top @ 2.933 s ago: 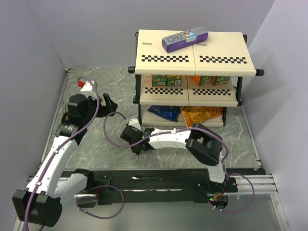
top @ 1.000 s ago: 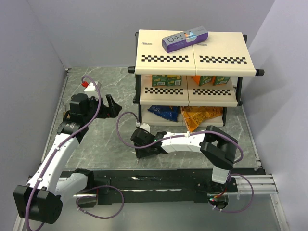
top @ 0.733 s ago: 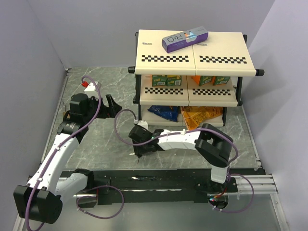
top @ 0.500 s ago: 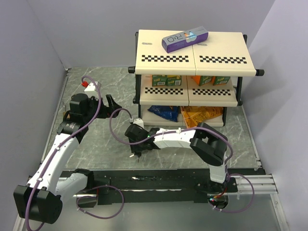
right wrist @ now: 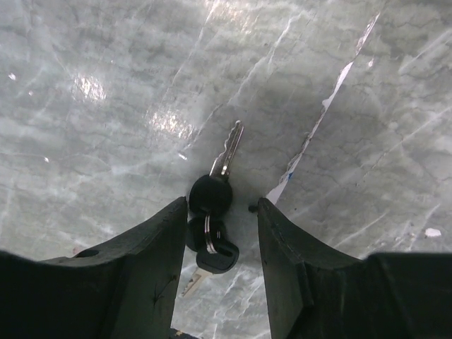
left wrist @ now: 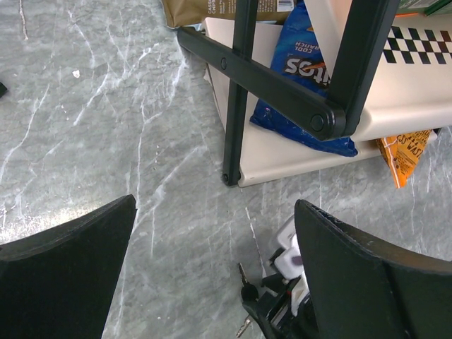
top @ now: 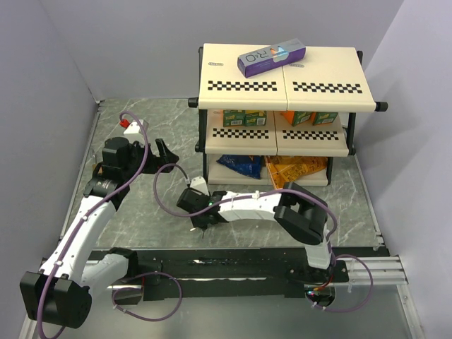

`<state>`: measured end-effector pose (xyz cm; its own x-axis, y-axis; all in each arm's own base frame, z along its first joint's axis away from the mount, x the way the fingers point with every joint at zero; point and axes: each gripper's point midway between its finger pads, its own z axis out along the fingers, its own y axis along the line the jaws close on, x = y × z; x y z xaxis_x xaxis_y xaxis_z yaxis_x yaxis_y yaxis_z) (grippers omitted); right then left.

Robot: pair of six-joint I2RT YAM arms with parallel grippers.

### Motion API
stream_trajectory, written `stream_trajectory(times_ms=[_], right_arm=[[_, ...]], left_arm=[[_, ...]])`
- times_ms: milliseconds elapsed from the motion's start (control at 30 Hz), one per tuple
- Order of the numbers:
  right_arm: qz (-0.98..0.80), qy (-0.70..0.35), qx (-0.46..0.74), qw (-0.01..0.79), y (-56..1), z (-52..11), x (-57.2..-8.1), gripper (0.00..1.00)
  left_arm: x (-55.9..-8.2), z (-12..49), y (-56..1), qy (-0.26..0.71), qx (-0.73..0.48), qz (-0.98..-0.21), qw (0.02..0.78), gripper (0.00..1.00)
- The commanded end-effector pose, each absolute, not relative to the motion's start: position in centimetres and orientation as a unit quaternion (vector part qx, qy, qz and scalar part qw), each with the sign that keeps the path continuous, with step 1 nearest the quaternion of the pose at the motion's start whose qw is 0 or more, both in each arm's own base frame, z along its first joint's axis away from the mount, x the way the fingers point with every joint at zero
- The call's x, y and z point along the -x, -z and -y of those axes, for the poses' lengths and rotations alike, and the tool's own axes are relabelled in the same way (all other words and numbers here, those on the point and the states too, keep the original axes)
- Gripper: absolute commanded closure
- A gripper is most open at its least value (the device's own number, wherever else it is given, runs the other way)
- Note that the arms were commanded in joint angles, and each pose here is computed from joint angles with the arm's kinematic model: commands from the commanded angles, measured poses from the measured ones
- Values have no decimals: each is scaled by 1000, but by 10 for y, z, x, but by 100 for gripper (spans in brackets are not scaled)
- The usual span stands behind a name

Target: Unlock with the key

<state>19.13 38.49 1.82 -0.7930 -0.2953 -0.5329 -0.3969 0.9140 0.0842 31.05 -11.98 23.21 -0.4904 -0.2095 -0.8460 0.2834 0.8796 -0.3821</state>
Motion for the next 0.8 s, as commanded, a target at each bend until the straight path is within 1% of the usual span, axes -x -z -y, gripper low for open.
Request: stream_trajectory(times_ms=[0,267,367,500,633,767], right_arm=[[-942,-35,217,254,-7,-374,-184,49],[-939,-29,228,256,-6,-382,-186,50],[-939,-34,229,255,-4,-384,-186,52],[-938,-32,233,256,-4,-389,-189,58],[-939,-20,233,252,2,-385,-189,62],[-942,-7,223,250,4,-376,-189,71]], left_arm=[[-312,126,-243,264,-27,-815,515,1],[-312,126,-243,264,-26,-815,515,1],[-312,126,-243,264,-26,-816,514,1],[-312,127,-242,264,-27,-816,513,1],[-313,122,-241,254,-19,-819,515,1],[-317,112,-240,231,8,-823,519,1]])
